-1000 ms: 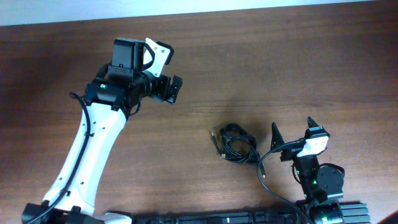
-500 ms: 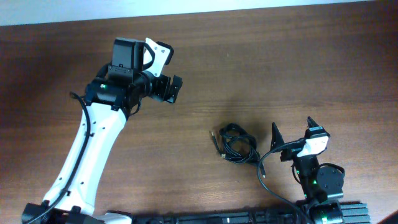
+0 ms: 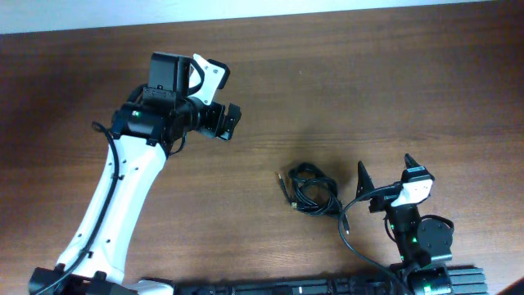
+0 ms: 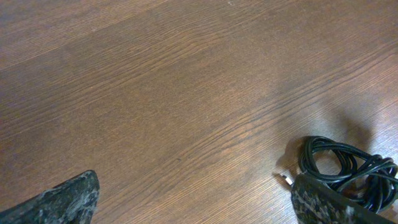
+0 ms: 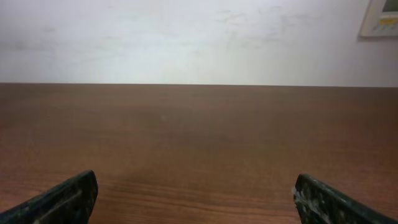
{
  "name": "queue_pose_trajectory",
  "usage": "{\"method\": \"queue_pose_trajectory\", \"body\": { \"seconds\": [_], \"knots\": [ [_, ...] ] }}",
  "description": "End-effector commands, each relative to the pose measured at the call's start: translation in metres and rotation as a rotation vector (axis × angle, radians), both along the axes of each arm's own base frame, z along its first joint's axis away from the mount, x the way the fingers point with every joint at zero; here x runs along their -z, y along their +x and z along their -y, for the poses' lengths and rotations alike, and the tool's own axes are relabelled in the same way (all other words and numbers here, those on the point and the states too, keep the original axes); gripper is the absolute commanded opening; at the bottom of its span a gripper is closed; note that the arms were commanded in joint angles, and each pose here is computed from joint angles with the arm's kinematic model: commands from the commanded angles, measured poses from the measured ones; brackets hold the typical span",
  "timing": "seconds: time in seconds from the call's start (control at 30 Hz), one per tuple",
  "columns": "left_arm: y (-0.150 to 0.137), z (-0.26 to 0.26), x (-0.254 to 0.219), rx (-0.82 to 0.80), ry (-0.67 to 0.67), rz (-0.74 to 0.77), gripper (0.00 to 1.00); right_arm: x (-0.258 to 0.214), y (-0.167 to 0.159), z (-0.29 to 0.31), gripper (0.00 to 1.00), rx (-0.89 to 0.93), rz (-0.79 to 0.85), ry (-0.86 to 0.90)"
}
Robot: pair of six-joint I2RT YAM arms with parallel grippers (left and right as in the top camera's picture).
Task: Untangle cables
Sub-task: 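Raise the left gripper forward and up above the cable bundle, then lower the right gripper onto the black cable bundle and grasp it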
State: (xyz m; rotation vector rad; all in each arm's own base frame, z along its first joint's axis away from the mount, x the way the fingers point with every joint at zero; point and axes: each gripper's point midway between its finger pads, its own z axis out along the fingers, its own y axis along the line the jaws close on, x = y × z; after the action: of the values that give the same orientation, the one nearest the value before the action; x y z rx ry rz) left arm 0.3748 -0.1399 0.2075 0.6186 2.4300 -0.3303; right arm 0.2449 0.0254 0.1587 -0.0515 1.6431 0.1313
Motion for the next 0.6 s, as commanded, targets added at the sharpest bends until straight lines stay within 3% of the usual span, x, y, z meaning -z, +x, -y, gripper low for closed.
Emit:
{"method": "queue_pose_trajectory", "body": {
  "seconds": [0.0, 0.27, 0.43, 0.57],
  "knots": [
    [0.001, 0.005, -0.004, 0.018, -0.011, 0.003, 0.99, 0.002, -0.001, -0.006, 1.0, -0.025, -0.019, 0.116],
    [-0.001, 0.004, -0.002, 0.018, -0.007, -0.011, 0.99, -0.045, -0.016, -0.005, 1.0, -0.026, -0.049, 0.109],
    [-0.002, 0.004, -0.001, 0.018, -0.006, -0.015, 0.99, -0.074, -0.012, -0.003, 1.0, -0.011, -0.233, 0.043],
    [-0.007, 0.005, 0.001, 0.026, -0.012, -0.037, 0.99, -0.073, 0.006, -0.025, 1.0, -0.142, -0.41, -0.007]
  ]
}}
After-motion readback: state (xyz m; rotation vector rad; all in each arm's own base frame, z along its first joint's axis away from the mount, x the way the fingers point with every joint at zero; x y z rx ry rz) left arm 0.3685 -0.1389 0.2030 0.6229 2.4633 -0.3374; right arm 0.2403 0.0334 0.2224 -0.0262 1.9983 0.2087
